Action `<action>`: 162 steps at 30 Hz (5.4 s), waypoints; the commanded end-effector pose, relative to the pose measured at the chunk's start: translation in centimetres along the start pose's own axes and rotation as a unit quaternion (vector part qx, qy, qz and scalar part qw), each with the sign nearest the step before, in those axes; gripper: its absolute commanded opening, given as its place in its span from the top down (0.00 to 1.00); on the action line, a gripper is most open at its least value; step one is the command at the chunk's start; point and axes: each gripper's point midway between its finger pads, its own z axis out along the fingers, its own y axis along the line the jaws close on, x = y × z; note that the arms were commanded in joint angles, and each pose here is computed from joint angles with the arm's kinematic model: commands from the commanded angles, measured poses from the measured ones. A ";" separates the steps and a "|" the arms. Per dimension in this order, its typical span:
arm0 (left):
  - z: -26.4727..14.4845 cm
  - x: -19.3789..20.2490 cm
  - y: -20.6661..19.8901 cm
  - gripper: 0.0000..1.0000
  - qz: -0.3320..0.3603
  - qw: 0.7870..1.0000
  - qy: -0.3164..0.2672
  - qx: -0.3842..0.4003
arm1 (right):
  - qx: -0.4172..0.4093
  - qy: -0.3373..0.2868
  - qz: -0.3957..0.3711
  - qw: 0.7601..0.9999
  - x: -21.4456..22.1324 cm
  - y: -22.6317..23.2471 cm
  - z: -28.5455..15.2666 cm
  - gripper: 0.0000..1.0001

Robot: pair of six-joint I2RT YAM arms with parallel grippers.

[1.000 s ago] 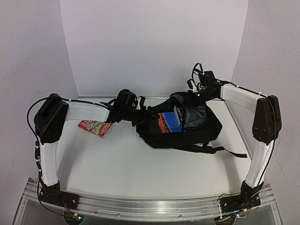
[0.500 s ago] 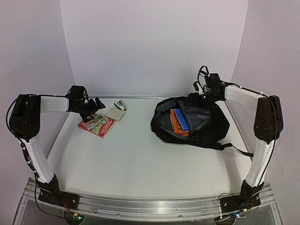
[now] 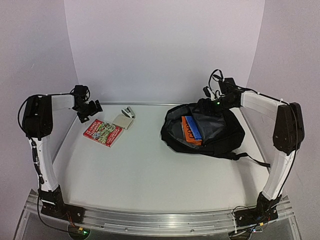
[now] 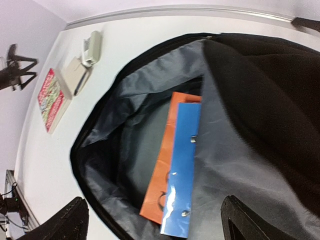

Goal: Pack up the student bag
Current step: Move the book to the center of the board, then pick up the book from the center of the board.

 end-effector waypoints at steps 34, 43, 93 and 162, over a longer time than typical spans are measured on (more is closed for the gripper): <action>-4.1 22.2 -7.8 0.18 -0.031 0.987 0.136 0.084 | -0.179 0.178 -0.134 0.958 16.5 16.5 5.4 0.15; -7.4 26.5 -5.0 0.20 0.010 0.977 0.179 0.114 | -0.145 0.230 -0.112 0.956 20.8 14.3 9.4 0.18; -16.8 28.8 -14.8 1.00 0.087 0.891 0.154 0.419 | -0.159 0.190 -0.112 0.962 18.0 16.3 9.0 0.17; -27.5 22.9 -20.9 0.46 0.101 0.783 0.148 0.596 | -0.413 0.087 -0.004 0.906 4.7 24.0 -5.0 1.00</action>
